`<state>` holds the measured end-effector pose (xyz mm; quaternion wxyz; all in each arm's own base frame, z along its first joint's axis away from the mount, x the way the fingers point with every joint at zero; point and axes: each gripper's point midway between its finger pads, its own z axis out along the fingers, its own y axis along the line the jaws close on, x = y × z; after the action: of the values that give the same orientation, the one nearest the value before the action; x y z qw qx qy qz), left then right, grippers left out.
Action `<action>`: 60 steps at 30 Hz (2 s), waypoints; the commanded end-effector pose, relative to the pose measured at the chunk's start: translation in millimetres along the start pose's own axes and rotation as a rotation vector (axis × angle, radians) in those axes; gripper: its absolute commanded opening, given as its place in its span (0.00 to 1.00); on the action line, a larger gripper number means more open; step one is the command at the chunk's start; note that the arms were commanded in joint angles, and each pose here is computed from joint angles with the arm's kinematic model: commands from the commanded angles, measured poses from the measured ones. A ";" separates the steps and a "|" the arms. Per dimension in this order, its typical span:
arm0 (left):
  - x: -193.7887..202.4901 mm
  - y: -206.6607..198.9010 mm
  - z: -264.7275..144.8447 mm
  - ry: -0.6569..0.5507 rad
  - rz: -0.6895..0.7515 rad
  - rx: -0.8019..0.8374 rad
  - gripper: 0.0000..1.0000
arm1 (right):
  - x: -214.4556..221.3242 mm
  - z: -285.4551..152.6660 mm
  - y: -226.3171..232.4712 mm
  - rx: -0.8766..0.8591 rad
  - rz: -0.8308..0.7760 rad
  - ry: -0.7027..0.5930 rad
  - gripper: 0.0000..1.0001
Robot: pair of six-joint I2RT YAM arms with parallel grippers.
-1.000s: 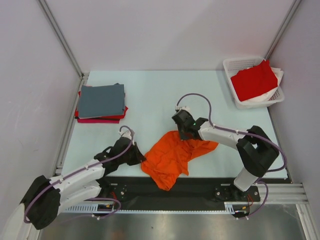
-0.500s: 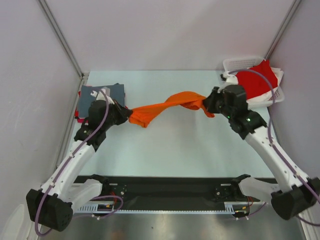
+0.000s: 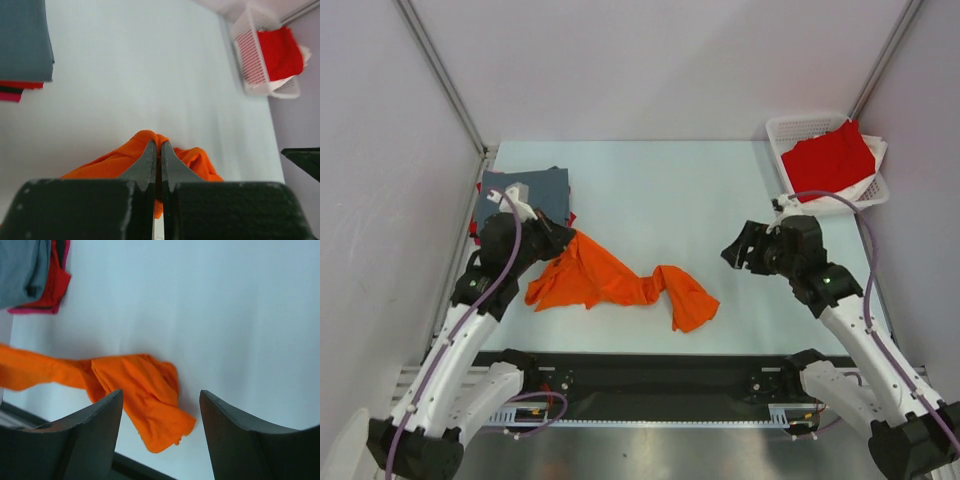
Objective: Fold and stack the t-shirts
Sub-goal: Flatten the tshirt out
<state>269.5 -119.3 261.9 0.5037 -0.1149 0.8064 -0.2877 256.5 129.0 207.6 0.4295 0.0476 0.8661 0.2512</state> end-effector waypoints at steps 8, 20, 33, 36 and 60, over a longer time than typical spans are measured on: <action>9.1 39.7 31.4 0.023 -0.051 -0.117 0.00 | 107.0 23.2 44.6 -0.068 -0.173 0.304 0.70; 0.3 52.1 21.6 -0.006 -0.046 -0.158 0.00 | 166.2 39.2 27.6 0.046 -0.300 0.416 0.66; -7.4 56.6 20.9 -0.018 -0.037 -0.179 0.00 | 142.5 66.0 41.0 0.128 -0.404 0.368 0.00; -20.7 53.6 16.2 -0.033 -0.029 -0.185 0.00 | 105.4 53.5 47.0 0.158 -0.433 0.284 0.00; -20.7 8.6 -50.7 -0.010 -0.078 -0.050 0.00 | -7.6 -102.7 47.7 0.050 -0.176 -0.061 0.00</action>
<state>210.6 -74.8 301.6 0.5283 -0.1493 0.7921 -0.2668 145.2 145.4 297.2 0.4588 -0.0595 0.8407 0.2816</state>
